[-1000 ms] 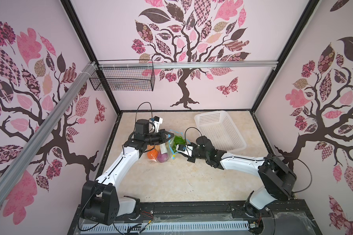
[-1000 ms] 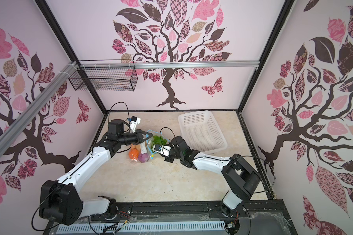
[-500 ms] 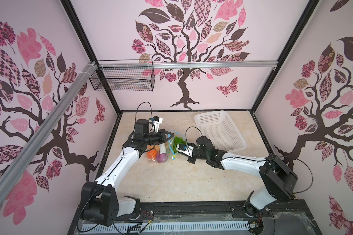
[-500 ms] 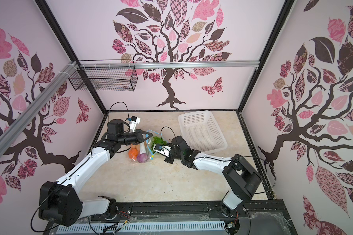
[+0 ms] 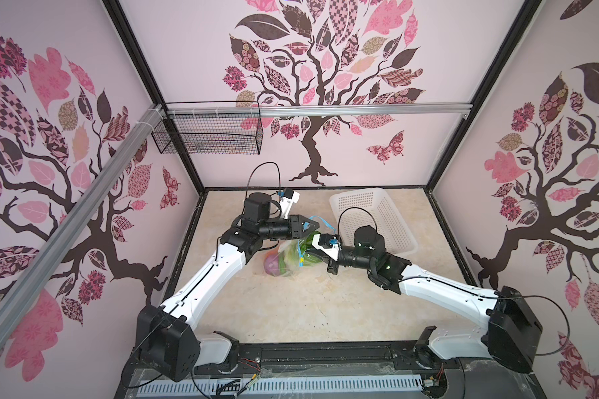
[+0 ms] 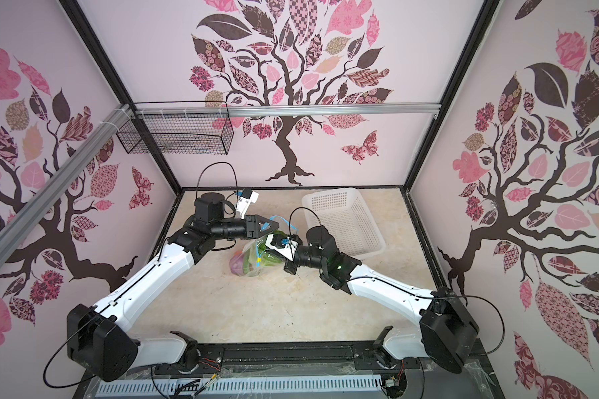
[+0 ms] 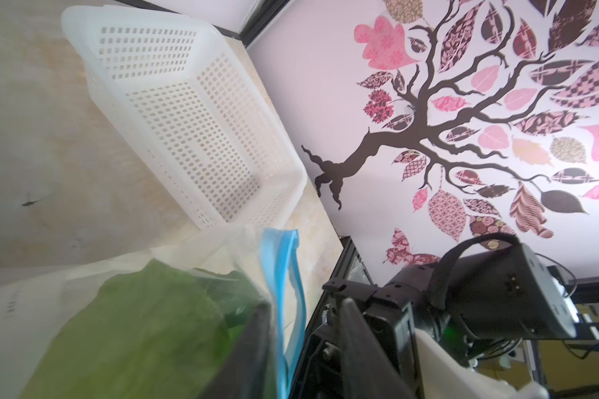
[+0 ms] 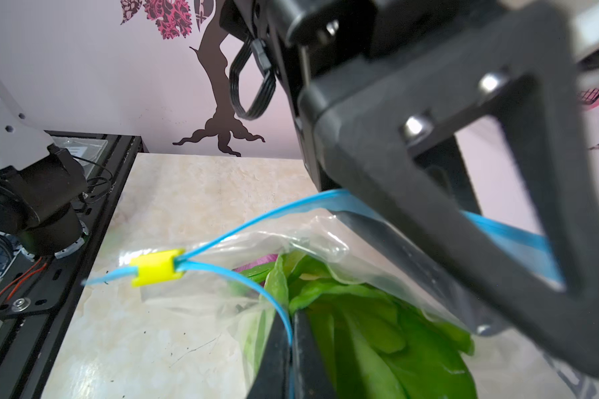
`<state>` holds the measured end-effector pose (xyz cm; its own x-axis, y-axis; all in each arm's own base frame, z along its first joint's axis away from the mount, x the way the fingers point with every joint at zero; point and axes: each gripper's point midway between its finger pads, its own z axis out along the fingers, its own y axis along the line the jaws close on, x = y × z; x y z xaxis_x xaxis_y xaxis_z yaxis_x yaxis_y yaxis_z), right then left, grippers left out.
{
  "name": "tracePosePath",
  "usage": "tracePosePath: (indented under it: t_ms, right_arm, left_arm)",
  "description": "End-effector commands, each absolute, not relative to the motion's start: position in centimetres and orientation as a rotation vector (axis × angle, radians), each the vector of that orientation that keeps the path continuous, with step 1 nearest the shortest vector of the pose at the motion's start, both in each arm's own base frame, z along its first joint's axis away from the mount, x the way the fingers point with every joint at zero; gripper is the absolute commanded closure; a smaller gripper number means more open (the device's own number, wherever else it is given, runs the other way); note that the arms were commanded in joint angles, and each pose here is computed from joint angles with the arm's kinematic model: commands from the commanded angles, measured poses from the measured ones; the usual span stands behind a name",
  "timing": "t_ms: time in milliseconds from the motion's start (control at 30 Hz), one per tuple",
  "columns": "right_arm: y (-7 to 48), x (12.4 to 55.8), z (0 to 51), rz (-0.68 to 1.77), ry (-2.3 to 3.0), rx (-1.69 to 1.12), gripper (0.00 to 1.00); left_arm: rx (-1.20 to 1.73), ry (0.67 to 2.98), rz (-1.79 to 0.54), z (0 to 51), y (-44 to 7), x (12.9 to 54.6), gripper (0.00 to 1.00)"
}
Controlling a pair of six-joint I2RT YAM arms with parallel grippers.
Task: Place the food in the zip-top bag and seal the zipper
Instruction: 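Grasp the yellow slider with the right gripper and lift it, then raise the slider toward the left gripper while the left gripper holds the bag corner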
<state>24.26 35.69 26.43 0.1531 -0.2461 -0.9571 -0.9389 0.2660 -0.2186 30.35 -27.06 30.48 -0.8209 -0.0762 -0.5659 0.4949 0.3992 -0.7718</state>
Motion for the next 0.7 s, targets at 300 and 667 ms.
tracePosePath:
  t_ms: [300, 667]
  right_arm:
    - [37.2, 26.2, 31.4, 0.947, 1.481, -0.951, 1.00]
    - [39.8, 29.3, 32.8, 1.030, 1.592, -0.845, 1.00]
  left_arm:
    - [0.251, 1.895, -1.061, 37.6, -20.5, 30.1, 0.02]
    - [0.333, 1.774, -0.759, 36.7, -16.6, 27.3, 0.21]
